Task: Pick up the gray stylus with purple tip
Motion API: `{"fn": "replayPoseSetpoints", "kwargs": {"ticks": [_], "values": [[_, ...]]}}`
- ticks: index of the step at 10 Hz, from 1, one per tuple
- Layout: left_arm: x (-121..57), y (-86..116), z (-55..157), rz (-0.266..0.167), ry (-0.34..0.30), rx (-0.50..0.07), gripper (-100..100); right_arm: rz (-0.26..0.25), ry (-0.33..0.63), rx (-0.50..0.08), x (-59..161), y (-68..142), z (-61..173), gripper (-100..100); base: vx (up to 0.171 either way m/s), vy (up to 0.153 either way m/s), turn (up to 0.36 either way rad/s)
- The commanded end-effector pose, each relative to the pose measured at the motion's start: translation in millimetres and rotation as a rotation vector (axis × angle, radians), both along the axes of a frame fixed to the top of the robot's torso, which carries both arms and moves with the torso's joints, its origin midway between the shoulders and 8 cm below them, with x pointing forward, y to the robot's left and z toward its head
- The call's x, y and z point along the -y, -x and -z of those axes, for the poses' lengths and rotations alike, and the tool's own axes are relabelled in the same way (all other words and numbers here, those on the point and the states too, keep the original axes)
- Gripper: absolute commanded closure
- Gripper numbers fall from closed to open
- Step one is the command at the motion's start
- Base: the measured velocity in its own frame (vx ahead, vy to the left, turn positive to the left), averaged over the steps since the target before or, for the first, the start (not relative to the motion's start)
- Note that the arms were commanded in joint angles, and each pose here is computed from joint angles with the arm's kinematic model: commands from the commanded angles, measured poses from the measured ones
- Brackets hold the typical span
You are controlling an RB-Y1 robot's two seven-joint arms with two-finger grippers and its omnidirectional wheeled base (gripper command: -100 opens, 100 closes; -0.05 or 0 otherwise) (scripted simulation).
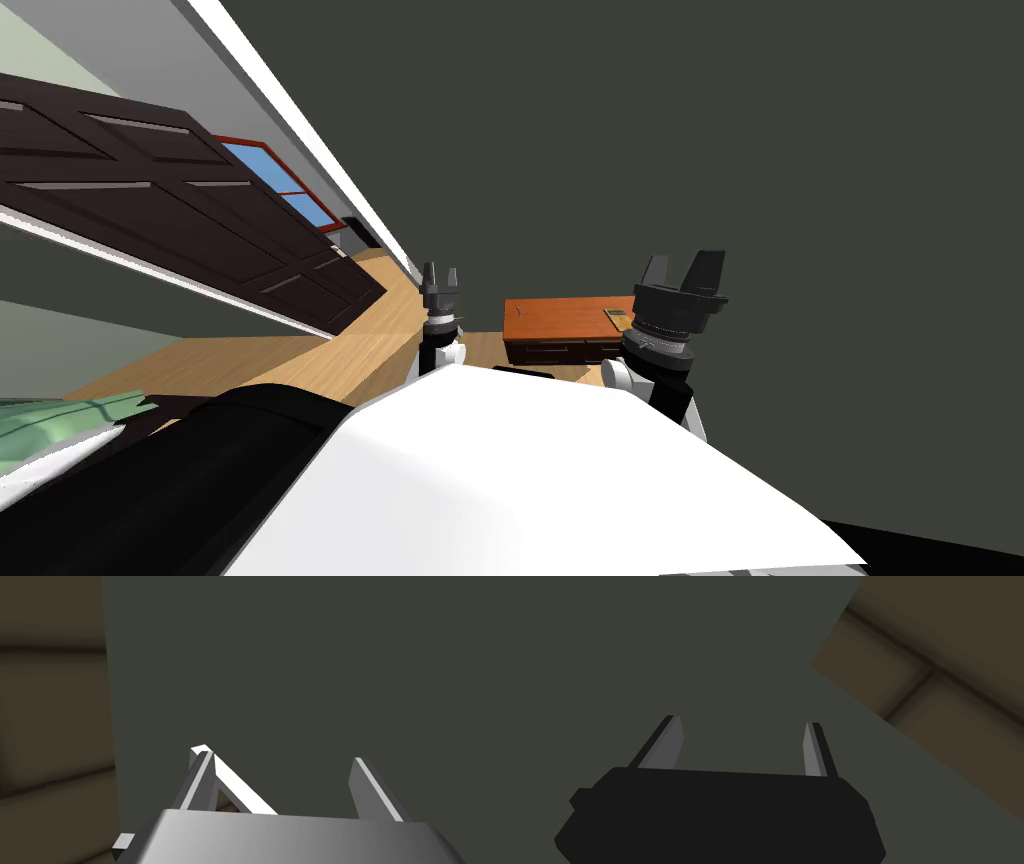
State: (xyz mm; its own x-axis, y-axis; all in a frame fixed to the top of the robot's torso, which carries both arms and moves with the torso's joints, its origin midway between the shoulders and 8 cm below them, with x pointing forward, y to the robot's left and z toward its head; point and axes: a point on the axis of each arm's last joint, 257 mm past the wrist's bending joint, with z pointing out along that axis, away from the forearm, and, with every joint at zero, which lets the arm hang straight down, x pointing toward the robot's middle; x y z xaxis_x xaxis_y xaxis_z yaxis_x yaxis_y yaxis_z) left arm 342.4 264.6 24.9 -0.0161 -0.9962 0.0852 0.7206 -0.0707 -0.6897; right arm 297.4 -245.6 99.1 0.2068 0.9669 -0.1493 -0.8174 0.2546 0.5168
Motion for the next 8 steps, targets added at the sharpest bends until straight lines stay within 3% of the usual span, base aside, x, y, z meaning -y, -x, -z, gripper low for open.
{"fn": "replayPoseSetpoints", "kwargs": {"ticks": [1,3,4,8], "values": [[-1.3,-6.1,14.7,0.026,0.005,-0.052,-100,0.000,0.000,0.000,0.0,0.0,0.0,0,-0.063,-0.014,-0.211],[-3.2,-12.4,31.5,0.049,0.018,-0.109,-100,0.000,0.000,0.000,0.0,0.0,0.0,0,-0.103,-0.008,-0.185],[-6.2,-19.7,54.9,0.072,0.038,-0.184,-100,0.000,0.000,0.000,0.0,0.0,0.0,0,-0.161,-0.027,-0.314],[-15.4,-31.9,121.5,0.112,0.088,-0.384,-100,0.000,0.000,0.000,0.0,-0.1,0.0,0,-0.115,-0.034,-0.295]]}}
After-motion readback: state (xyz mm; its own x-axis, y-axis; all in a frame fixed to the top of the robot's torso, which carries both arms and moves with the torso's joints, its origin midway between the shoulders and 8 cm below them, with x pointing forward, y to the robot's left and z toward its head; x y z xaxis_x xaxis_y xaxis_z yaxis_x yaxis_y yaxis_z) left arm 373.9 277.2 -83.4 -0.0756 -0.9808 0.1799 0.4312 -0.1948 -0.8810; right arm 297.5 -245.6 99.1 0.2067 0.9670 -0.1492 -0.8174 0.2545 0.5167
